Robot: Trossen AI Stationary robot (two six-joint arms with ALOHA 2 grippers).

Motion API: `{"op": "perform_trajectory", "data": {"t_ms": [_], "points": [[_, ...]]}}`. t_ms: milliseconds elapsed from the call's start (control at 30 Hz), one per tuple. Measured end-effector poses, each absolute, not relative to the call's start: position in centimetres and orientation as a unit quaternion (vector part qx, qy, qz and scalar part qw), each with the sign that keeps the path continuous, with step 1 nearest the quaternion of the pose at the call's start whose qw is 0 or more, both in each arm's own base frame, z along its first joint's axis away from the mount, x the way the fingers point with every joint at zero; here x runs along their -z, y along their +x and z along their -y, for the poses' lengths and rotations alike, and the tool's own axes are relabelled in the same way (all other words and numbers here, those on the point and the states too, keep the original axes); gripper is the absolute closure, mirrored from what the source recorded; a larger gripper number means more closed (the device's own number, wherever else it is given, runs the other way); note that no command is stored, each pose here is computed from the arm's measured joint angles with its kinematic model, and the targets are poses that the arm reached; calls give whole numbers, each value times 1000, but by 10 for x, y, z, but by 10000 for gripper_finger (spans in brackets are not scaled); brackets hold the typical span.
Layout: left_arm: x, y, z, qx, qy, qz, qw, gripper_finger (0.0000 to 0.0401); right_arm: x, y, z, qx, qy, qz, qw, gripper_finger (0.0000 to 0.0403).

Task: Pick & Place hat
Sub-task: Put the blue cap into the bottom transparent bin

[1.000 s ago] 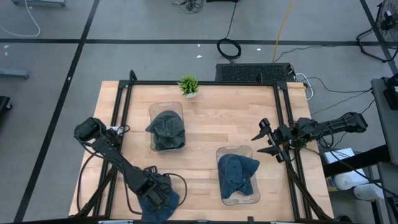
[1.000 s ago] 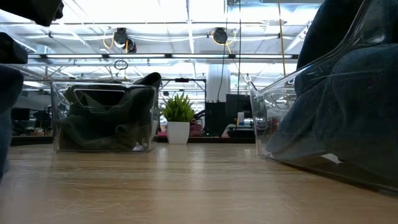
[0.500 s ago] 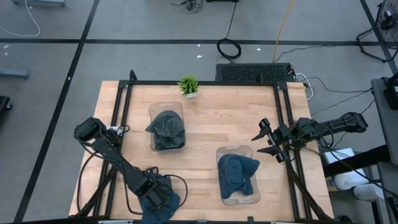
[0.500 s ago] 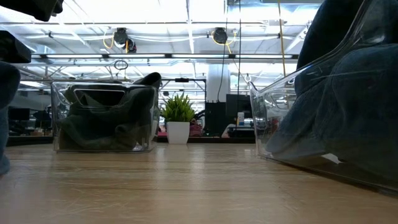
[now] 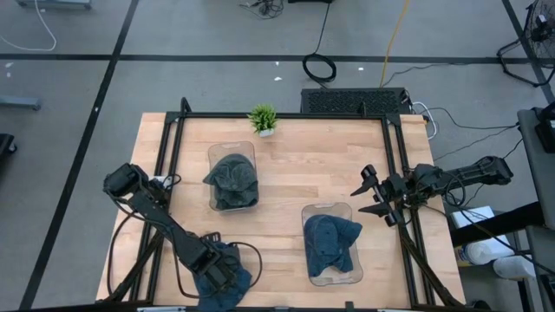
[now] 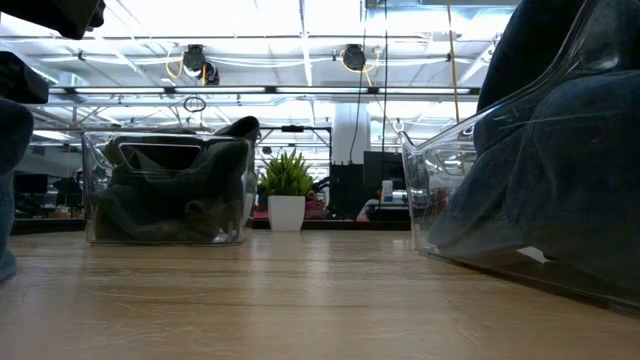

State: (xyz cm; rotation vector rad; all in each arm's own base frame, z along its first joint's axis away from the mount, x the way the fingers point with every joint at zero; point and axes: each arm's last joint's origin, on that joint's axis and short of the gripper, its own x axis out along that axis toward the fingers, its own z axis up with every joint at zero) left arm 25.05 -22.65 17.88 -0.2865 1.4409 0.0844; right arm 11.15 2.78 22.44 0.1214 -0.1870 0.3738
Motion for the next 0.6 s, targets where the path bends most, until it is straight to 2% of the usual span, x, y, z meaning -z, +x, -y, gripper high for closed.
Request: {"op": "perform_trajectory", "data": {"t_ms": [600], "points": [[-179, 251, 225, -21, -107, -656, 747, 254, -224, 112, -28, -187, 71, 89, 976, 190]]}}
